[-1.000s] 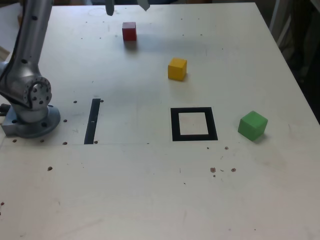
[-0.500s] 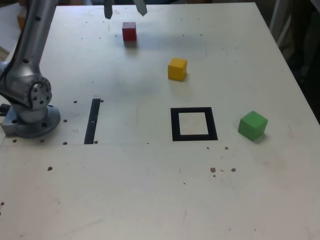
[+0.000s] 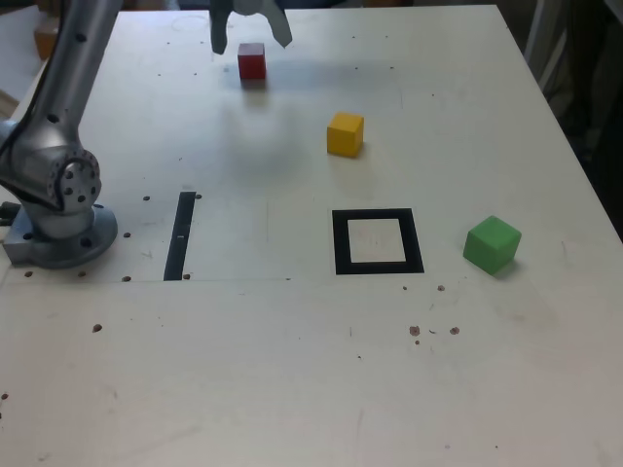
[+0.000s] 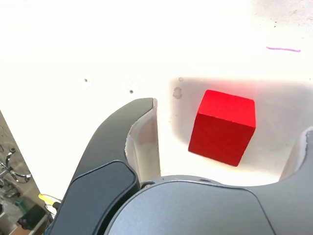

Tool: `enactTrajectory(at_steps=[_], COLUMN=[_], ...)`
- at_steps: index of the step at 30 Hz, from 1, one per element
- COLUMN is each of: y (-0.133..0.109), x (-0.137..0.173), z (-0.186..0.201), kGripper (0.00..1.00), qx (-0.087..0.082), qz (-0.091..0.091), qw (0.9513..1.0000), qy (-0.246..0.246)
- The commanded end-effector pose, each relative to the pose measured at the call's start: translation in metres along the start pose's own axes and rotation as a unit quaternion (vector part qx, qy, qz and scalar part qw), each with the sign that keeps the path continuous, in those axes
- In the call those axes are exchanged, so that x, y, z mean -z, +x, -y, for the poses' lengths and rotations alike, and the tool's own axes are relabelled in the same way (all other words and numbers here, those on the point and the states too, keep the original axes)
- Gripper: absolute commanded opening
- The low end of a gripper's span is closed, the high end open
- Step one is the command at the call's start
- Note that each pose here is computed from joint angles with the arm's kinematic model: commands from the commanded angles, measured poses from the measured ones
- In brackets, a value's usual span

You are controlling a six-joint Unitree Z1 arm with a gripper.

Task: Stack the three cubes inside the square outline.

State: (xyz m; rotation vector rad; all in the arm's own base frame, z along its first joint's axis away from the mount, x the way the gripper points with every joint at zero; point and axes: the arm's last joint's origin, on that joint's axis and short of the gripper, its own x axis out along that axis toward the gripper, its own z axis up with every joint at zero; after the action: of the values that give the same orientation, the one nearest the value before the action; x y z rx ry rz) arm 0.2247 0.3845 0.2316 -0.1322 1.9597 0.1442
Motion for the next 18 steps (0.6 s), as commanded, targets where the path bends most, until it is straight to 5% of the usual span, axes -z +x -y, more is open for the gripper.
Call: enactTrajectory(at_steps=[1, 18], y=[0.007, 0.017], x=[-0.004, -0.017], z=[-0.003, 0.002], kGripper=[0.9, 0.68], qx=[0.003, -0.005], qz=[-0.007, -0.021], qw=[1.0, 0.9997], qy=[0.002, 0.013])
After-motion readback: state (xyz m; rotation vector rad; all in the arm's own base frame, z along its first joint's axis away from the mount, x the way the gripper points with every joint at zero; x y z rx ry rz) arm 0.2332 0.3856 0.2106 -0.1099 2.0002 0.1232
